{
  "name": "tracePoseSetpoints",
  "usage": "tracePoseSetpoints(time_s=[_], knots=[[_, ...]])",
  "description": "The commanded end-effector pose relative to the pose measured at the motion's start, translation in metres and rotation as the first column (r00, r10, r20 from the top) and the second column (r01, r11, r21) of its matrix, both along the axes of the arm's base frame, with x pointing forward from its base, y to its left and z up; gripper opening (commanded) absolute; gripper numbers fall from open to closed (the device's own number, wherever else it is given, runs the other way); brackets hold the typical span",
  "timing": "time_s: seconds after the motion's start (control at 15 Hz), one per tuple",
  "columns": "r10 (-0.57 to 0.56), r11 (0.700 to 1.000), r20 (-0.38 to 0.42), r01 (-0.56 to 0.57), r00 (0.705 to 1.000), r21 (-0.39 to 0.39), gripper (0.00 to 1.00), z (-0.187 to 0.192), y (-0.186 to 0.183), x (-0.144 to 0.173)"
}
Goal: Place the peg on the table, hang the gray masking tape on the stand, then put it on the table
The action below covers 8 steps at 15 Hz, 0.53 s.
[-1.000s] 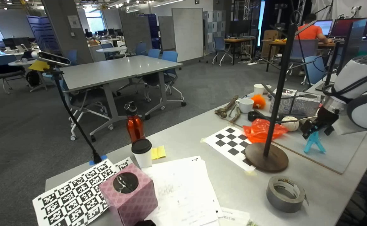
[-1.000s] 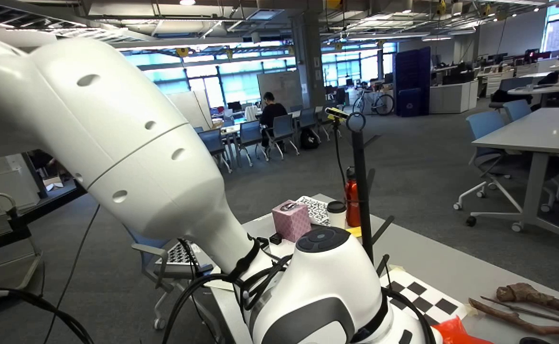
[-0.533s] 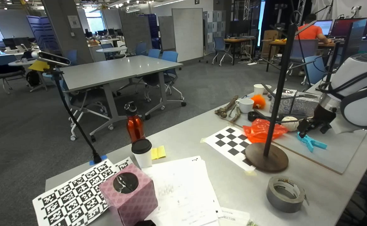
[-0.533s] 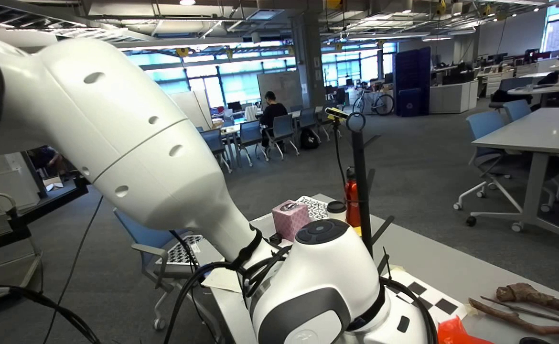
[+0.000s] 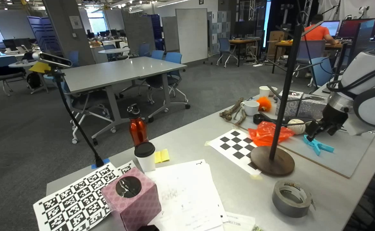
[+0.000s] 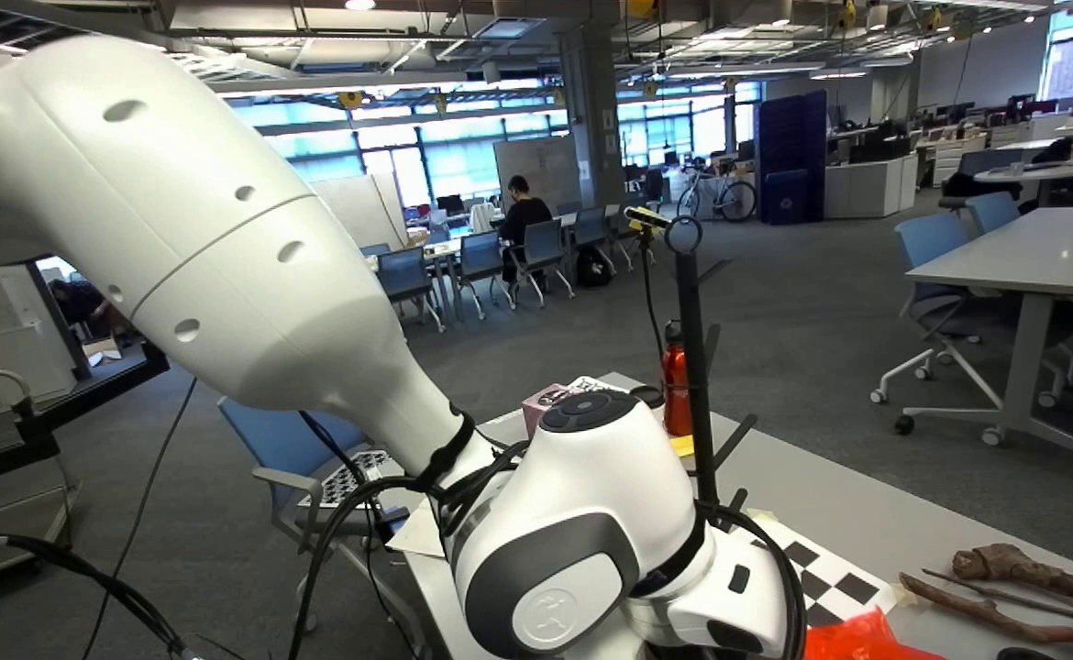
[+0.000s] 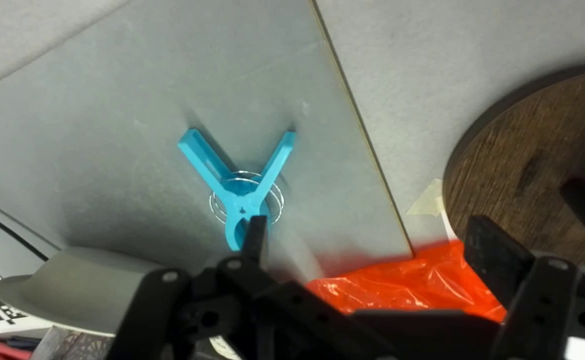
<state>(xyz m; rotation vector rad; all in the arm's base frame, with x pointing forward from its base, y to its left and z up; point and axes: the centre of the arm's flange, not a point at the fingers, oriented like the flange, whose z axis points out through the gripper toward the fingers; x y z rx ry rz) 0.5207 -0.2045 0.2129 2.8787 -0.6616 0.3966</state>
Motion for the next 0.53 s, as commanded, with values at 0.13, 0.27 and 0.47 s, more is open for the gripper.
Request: tracePoseSetpoints(time_s=[0.13,0.27,0.47], knots=[[0.072,0.997,-0.062,-0.070,0.995,0.042,1.00,0.016,0.026,-0.034],[0.103,0.993,-0.068,-0.099,0.992,0.059,1.00,0.018,0.038,-0.039],[0.150,0.986,-0.058,-0.145,0.987,0.076,1.00,0.025,0.058,-0.041]])
